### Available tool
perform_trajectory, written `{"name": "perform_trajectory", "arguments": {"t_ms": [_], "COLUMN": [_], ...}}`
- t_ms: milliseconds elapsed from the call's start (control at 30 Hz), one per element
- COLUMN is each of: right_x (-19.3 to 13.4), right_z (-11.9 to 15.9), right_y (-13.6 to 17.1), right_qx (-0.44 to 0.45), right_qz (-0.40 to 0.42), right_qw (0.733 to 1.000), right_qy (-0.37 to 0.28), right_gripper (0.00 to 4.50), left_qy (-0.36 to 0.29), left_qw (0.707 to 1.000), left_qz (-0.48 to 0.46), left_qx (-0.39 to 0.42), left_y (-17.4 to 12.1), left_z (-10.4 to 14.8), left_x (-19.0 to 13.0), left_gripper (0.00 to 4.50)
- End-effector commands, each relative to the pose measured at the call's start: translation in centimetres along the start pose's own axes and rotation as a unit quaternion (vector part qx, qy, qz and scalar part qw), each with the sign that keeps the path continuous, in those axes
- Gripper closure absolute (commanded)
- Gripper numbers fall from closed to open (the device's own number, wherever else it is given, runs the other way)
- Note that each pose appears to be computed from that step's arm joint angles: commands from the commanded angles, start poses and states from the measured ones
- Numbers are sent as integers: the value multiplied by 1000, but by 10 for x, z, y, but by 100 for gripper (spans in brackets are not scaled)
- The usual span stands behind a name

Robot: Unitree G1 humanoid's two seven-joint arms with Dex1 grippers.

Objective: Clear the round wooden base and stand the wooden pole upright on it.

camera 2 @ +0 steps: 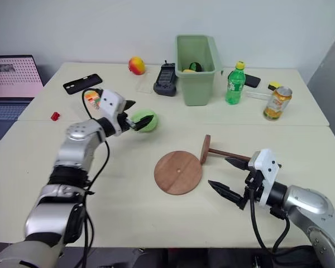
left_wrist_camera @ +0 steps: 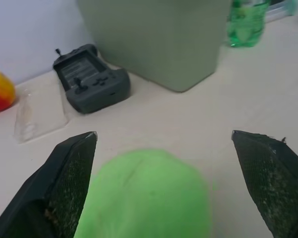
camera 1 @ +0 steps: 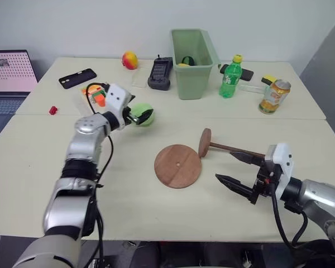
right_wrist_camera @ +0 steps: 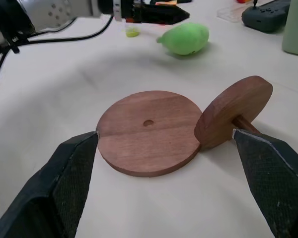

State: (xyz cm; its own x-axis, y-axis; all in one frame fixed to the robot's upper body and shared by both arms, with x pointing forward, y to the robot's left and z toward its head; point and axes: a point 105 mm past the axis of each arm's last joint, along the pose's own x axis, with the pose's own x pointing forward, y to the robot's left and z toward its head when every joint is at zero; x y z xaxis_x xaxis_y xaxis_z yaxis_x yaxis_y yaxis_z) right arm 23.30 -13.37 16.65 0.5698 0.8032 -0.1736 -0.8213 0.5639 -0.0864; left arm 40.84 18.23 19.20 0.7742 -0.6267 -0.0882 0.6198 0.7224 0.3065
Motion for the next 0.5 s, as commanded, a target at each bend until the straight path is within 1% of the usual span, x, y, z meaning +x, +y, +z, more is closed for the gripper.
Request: {"name": "perform_trajectory", "arguments": {"t_ms": [33,100,167,200,267,333,433,500], "right_x": [-5,-7,-6,-4,3,10,20,25], "right_z": [8,4,3,4,3,0,-2,-5], "right_y": [-15,-24,-46,-53,-63,-76,-92,-101], "right_qx": [-59,-77,-97,-101,-144,-165,-147,-152], "right_qz": [15,20,-8,-7,30,46,62,74], "right_qw": [996,991,984,983,970,958,952,943], "right_qy": [68,110,146,155,194,232,261,287], "right_gripper": [0,0,0,0,0,0,0,0], "left_qy": [-4,12,28,34,35,29,20,4], "left_qw": [981,969,956,951,936,929,919,918], "left_qz": [-194,-248,-291,-306,-349,-365,-390,-391], "left_qx": [17,11,14,15,32,55,59,61], "left_y": [-49,-67,-83,-89,-106,-117,-129,-133], "left_z": [41,43,43,44,46,48,50,56], "left_x": [-39,-50,-59,-61,-65,-63,-62,-58], "left_gripper": [3,3,3,3,3,3,3,3]}}
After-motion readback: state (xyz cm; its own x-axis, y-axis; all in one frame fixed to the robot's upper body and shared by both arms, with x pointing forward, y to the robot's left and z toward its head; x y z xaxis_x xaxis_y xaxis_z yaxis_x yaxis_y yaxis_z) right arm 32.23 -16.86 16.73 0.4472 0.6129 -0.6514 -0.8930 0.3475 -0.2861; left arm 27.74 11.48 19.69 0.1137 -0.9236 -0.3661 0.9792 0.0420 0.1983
